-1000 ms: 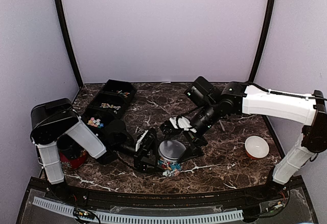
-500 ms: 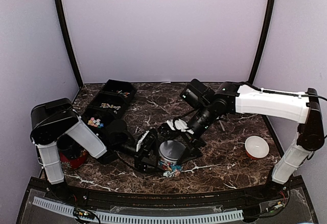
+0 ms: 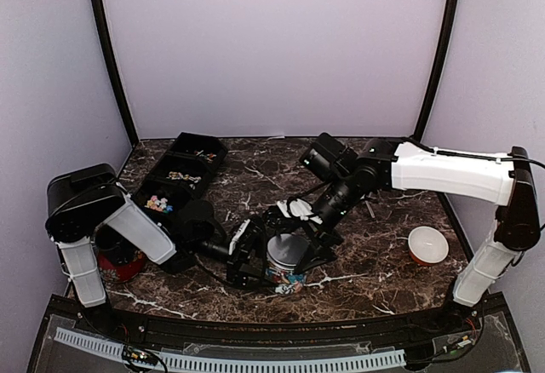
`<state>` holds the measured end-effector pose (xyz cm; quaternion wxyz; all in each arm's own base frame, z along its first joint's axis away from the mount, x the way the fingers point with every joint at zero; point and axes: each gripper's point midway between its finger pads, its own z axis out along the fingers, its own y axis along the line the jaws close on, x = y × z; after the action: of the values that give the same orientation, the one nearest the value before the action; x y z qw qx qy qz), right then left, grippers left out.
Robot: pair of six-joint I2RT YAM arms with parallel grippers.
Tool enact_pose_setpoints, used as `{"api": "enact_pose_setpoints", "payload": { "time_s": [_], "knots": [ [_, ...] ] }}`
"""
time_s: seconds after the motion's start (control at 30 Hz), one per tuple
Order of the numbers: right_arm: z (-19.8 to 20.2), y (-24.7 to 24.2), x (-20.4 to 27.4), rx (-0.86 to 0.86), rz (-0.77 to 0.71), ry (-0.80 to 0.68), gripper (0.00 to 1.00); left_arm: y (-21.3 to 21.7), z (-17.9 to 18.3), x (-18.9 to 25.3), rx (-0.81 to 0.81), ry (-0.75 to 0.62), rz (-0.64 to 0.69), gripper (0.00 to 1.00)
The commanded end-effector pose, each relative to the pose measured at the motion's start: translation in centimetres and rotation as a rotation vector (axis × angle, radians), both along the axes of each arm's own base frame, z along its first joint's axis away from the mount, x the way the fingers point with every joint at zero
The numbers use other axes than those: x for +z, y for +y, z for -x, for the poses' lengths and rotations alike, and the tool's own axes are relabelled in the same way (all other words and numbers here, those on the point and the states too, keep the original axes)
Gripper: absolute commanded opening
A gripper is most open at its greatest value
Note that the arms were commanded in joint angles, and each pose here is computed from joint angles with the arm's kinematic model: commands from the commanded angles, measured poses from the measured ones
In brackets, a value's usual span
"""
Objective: Pack the candies
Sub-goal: Rotate the box lid from the packing box.
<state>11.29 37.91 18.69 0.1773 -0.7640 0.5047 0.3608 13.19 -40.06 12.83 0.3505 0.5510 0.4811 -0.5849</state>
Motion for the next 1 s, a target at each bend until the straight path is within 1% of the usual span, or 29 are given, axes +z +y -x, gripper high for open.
{"api": "enact_pose_setpoints", "payload": {
  "time_s": [0.0, 0.13, 0.33, 0.4, 0.67, 0.97],
  "knots": [
    [-0.4, 0.5, -0.4, -0.093, 0.027, 0.044, 0.88, -0.3, -4.1, 2.3, 0.248, -0.101, 0.021, 0.7],
    [-0.8, 0.4, -0.9, -0.132, 0.038, 0.04, 0.88, -0.1, -4.8, 2.6, 0.301, -0.12, 0.02, 0.7],
    [-0.6, -0.1, -0.9, -0.129, 0.032, 0.026, 0.98, -0.1, -4.4, 2.8, 0.276, -0.12, 0.032, 0.7],
    [-0.4, -0.4, 0.4, -0.126, 0.004, 0.007, 0.97, -0.1, -4.3, 2.9, 0.267, -0.119, 0.035, 0.7],
    [-0.9, -1.1, 0.8, -0.158, 0.012, -0.018, 0.98, 0.0, -4.1, 3.1, 0.262, -0.125, 0.043, 0.7],
    [-1.4, -1.5, 1.6, -0.17, -0.016, 0.016, 0.98, -0.1, -2.8, 3.2, 0.176, -0.125, 0.051, 0.7]
  ]
}}
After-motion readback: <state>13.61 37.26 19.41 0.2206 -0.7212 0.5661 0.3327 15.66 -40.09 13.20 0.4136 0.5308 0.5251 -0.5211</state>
